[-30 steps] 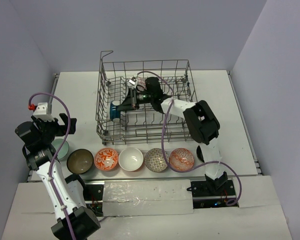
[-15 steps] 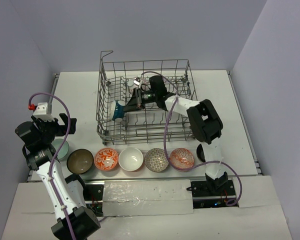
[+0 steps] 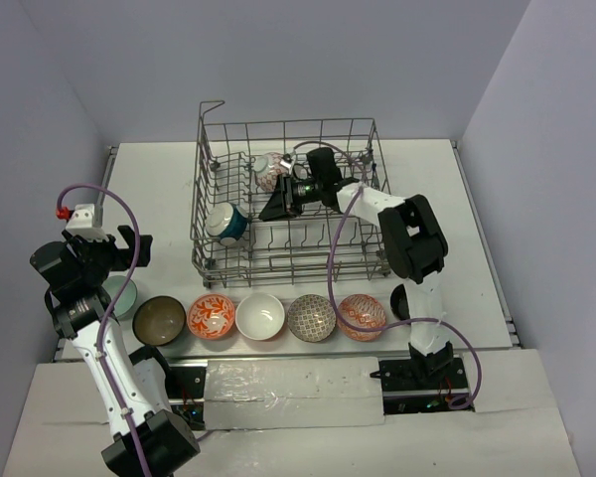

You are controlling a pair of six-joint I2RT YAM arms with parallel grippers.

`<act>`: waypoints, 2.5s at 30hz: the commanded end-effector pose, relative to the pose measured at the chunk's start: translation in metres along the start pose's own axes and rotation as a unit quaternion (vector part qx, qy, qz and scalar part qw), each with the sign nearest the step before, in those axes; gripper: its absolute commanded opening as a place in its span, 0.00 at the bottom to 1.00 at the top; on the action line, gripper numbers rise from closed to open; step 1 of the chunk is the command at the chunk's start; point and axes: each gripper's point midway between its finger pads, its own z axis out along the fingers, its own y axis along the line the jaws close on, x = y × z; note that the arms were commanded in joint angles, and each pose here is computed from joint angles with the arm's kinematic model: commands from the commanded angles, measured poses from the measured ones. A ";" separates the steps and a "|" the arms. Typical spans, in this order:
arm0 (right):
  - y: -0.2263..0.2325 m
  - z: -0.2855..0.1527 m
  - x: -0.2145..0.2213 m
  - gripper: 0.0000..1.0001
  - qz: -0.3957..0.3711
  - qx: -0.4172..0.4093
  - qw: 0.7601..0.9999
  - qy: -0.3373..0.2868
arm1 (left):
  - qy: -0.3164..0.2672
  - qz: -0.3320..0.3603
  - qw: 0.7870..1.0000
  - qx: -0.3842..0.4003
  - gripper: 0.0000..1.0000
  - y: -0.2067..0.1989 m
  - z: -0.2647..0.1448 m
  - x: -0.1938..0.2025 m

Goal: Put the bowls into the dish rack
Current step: Turn the bowl upside down over the dish rack, then move the bowl to the dish rack.

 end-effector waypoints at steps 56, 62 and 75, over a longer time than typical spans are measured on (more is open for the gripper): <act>0.070 0.082 0.065 0.29 -0.250 0.024 0.957 0.148 | -0.023 0.027 0.999 -0.004 0.99 -0.001 -0.005 -0.011; 0.064 0.086 0.059 0.33 -0.259 0.036 0.955 0.139 | -0.023 0.027 0.999 -0.004 0.99 0.000 -0.005 -0.011; 0.050 0.096 0.041 0.40 -0.277 0.067 0.951 0.116 | -0.020 0.025 0.999 -0.005 0.99 0.001 -0.005 -0.010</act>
